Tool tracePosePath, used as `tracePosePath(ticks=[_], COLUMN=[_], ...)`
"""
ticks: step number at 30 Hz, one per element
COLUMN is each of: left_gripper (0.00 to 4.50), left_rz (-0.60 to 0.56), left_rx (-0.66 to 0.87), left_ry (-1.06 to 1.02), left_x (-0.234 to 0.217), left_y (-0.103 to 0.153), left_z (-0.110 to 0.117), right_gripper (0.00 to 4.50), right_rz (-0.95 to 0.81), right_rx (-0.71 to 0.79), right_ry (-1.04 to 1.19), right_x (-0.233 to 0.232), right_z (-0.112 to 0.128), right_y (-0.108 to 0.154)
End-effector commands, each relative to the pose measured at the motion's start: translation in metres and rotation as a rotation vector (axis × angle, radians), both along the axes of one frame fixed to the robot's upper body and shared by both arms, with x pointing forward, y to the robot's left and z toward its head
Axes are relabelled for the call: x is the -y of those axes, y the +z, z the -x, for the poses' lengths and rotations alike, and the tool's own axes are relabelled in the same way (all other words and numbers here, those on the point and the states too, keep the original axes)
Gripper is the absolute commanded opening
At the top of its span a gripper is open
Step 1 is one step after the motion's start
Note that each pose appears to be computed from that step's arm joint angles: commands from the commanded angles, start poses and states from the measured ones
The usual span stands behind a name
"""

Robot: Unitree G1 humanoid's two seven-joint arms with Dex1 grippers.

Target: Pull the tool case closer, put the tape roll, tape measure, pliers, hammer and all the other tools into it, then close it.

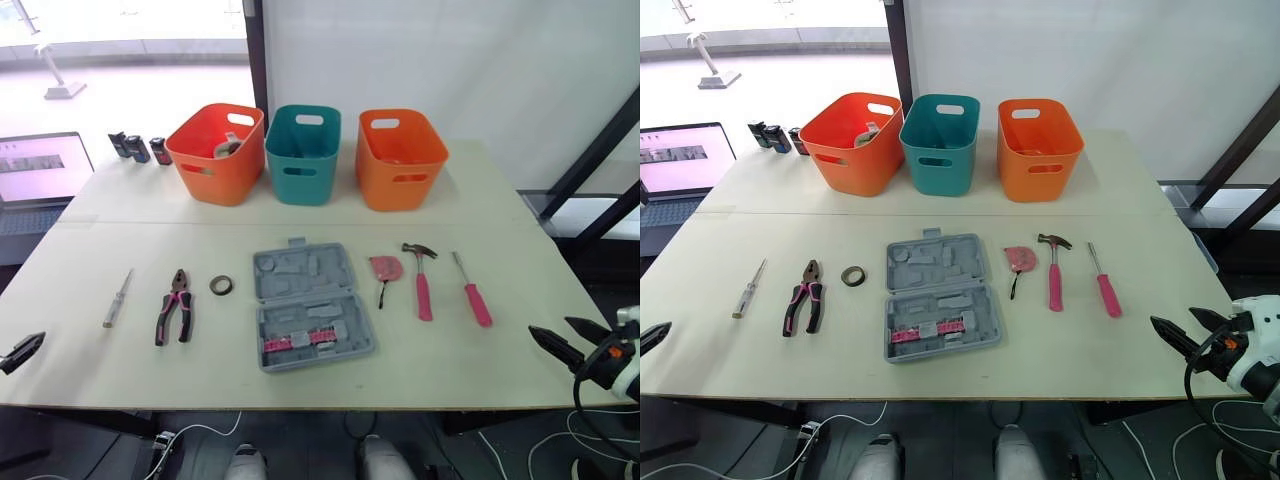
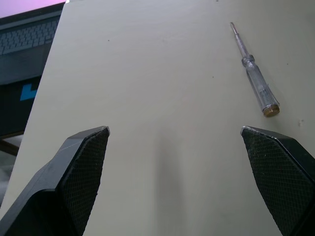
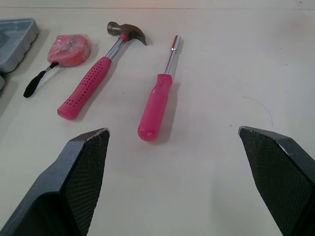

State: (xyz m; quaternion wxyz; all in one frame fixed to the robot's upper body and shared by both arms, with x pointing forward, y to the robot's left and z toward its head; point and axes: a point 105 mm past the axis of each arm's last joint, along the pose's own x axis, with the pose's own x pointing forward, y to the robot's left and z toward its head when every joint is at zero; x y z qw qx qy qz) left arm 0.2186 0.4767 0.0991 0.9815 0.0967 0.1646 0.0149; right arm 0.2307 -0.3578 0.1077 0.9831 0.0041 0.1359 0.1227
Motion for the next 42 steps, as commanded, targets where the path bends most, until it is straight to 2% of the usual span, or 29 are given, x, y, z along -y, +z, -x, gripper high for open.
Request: tracePosePath(ticks=[1,12,15,20,23,24,26,28,30,33,34,35,38,42], left_gripper=[4.5,4.5,4.5,4.5,4.5,4.25,3.72,2.85,1.74,0.21,0.0,0.0,0.0,0.0], left_rz=[-0.086,-0.058,-0.023,0.089,0.189,0.22,0.26,0.269,0.267,0.253,0.249,0.243,0.206,0.137], left_rx=[0.003,0.019,0.057,0.138,0.163,0.174,0.161,0.112,0.066,0.02,0.015,0.007,-0.017,-0.069], left_ry=[-0.023,-0.023,-0.034,-0.203,-0.348,-0.392,-0.49,-0.616,-0.668,-0.668,-0.669,-0.672,-0.678,-0.687], left_x=[-0.004,-0.003,0.003,0.059,0.124,0.149,0.194,0.242,0.268,0.283,0.284,0.285,0.282,0.277], left_y=[0.016,0.016,0.018,0.008,-0.005,-0.007,-0.01,-0.018,-0.025,-0.033,-0.033,-0.033,-0.034,-0.038], left_z=[-0.002,-0.006,-0.014,-0.054,-0.083,-0.093,-0.104,-0.107,-0.109,-0.114,-0.114,-0.114,-0.113,-0.11], right_gripper=[4.43,4.43,4.43,4.43,4.43,4.48,3.93,3.27,2.2,0.66,0.22,0.06,0.06,0.06], right_rz=[0.034,0.042,0.043,0.016,0.014,0.021,0.069,0.112,0.165,0.311,0.331,0.343,0.439,0.504], right_rx=[0.025,0.027,0.041,0.103,0.124,0.111,0.087,0.062,0.027,-0.059,-0.075,-0.089,-0.119,-0.148], right_ry=[-0.011,-0.018,0.043,0.201,0.321,0.361,0.419,0.504,0.56,0.624,0.646,0.661,0.675,0.723], right_x=[0.005,0.004,-0.015,-0.077,-0.127,-0.143,-0.165,-0.189,-0.206,-0.221,-0.224,-0.228,-0.23,-0.234], right_z=[-0.001,-0.002,-0.008,-0.032,-0.056,-0.064,-0.078,-0.091,-0.103,-0.121,-0.125,-0.128,-0.145,-0.154], right_y=[0.008,0.007,0.013,0.033,0.039,0.036,0.03,0.026,0.019,-0.002,-0.005,-0.006,-0.012,-0.018])
